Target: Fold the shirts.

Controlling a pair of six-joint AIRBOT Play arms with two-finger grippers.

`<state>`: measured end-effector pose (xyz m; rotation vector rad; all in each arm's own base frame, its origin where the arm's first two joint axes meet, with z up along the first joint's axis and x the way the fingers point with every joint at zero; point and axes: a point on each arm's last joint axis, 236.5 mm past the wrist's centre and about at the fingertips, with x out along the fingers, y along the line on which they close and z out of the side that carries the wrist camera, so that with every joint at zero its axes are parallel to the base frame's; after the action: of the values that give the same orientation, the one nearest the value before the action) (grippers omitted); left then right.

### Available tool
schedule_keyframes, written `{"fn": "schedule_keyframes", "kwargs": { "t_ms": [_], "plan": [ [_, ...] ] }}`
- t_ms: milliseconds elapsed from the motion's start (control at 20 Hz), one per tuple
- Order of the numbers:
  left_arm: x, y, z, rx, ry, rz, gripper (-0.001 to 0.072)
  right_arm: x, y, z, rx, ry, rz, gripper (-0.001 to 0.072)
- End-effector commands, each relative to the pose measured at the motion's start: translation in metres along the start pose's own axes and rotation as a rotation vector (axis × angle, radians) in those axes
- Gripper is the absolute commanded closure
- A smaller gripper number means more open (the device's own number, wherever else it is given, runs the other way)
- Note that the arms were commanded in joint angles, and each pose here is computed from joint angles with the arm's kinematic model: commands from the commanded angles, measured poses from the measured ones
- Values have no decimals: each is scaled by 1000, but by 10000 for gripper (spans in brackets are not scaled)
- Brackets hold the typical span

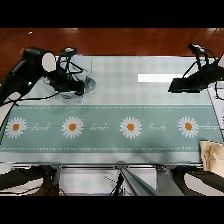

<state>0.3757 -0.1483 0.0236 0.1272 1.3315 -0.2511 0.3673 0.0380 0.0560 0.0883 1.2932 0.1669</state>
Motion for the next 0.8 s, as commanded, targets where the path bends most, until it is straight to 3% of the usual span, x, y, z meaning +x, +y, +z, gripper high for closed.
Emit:
{"fn": "schedule_keyframes", "kwargs": {
  "t_ms": [0, 750],
  "plan": [
    [0, 0, 0, 1, 1, 0, -5, 0, 0, 0, 0, 0, 0, 112],
    [1, 0, -1, 1, 6, 1, -5, 0, 0, -1, -4, 5, 0, 113]
  ]
}}
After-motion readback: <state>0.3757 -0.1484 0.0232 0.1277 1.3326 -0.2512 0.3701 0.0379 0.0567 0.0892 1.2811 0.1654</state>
